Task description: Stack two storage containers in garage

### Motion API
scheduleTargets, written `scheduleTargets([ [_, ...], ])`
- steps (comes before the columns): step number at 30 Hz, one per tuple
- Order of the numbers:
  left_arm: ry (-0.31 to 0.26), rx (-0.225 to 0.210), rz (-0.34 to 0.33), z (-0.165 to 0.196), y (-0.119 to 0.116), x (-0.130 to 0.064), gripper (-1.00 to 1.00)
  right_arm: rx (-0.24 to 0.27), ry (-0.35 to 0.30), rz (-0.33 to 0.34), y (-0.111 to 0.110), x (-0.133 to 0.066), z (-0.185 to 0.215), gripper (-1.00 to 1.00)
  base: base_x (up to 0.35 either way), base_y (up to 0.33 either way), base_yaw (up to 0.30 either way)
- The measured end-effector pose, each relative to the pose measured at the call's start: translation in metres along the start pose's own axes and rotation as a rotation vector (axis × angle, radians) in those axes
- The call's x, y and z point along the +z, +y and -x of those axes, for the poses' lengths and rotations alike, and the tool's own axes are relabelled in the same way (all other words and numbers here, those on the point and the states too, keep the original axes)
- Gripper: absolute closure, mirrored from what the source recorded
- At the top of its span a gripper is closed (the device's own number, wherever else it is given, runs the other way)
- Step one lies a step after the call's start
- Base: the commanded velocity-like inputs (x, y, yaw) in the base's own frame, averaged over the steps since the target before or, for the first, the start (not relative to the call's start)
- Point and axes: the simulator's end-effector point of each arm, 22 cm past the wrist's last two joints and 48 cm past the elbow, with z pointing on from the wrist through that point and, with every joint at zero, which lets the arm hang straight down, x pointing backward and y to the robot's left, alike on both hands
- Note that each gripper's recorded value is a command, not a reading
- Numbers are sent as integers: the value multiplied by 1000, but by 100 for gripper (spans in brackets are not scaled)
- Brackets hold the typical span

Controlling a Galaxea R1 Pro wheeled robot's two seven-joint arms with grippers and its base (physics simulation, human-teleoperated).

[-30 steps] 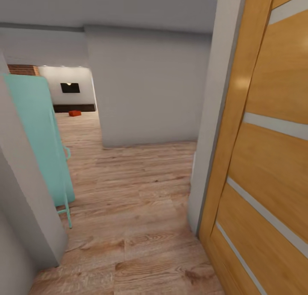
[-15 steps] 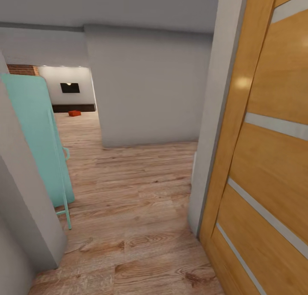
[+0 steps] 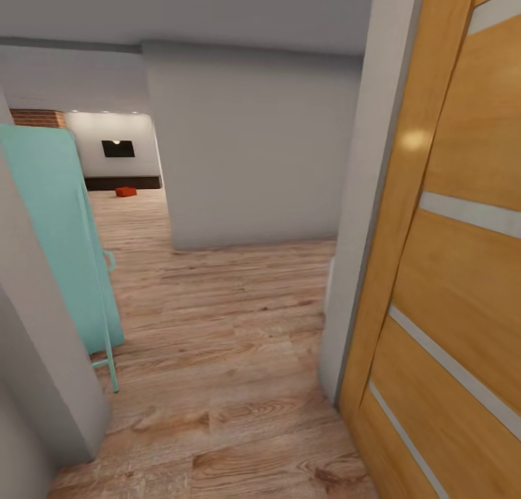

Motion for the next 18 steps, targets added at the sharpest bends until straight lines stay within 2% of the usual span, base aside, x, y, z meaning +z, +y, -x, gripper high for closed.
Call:
scheduleTargets([
  [4,0,0,0,0,0,0,-100,1,0,1,1,0,0,-100,173,0,0],
  [10,0,1,0,0,0,0,-100,5,0,3,2,0,0,-100,27,0,4],
  [18,0,-1,0,0,0,0,-100,2,0,4,3,0,1,-100,1,0,179],
])
